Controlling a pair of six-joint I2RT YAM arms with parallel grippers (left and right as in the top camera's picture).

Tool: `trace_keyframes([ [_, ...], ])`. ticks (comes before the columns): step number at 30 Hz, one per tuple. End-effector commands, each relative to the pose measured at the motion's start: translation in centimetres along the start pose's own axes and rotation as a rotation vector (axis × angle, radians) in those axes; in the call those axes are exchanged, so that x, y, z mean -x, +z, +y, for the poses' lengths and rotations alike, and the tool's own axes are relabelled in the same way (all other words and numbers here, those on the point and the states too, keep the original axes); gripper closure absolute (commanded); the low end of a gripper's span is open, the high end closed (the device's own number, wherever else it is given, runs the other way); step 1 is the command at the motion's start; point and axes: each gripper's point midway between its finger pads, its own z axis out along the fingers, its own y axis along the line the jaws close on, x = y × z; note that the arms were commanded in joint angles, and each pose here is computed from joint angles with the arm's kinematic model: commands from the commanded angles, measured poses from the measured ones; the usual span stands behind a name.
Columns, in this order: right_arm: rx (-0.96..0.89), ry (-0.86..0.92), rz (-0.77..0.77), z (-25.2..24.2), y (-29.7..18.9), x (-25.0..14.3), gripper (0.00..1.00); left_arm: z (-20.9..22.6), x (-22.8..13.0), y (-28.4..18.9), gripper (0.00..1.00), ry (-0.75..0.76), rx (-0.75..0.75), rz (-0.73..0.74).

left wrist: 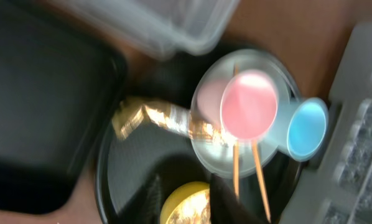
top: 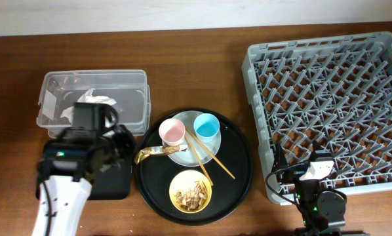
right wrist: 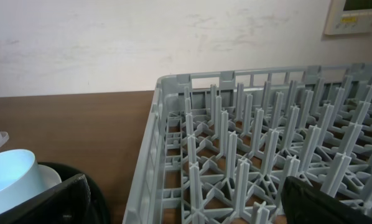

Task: Sort waste into correct bins and load items into the dishwasher rack
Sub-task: 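Grasp the tissue with the left gripper and drop it into the clear bin, then grasp the gold snack wrapper with the left gripper and drop it in the bin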

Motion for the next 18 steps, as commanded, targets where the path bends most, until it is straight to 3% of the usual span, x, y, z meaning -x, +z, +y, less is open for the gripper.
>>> trace_keyframes([
  [1, -0.008, 0.007, 0.005, -0.1, 0.0, -0.3, 0.01, 0.0, -4.1, 2.9, 0.49, -0.148, 0.019, 0.115],
  [2, -0.008, 0.007, 0.005, -0.1, 0.0, -0.3, 0.01, 0.4, -4.6, 4.0, 0.41, -0.223, 0.041, 0.106],
  [5, -0.008, 0.007, 0.005, -0.1, 0.0, -0.3, 0.01, 0.8, -4.9, 6.5, 0.42, -0.328, 0.032, 0.065],
  [8, -0.008, 0.007, 0.005, -0.1, 0.0, -0.3, 0.01, 2.2, -4.9, 8.5, 0.6, -0.403, 0.08, 0.03],
  [9, -0.008, 0.007, 0.005, -0.1, 0.0, -0.3, 0.01, 2.3, -5.0, 9.1, 0.61, -0.403, 0.081, 0.032],
  [16, -0.008, 0.007, 0.005, -0.1, 0.0, -0.3, 0.01, 2.8, -4.7, 14.1, 0.49, -0.409, 0.135, 0.069],
  [17, -0.008, 0.007, 0.005, -0.1, 0.0, -0.3, 0.01, 2.9, -4.8, 14.8, 0.5, -0.41, 0.146, 0.075],
  [18, -0.008, 0.007, 0.005, -0.1, 0.0, -0.3, 0.01, 3.0, -4.8, 15.1, 0.61, -0.411, 0.149, 0.078],
])
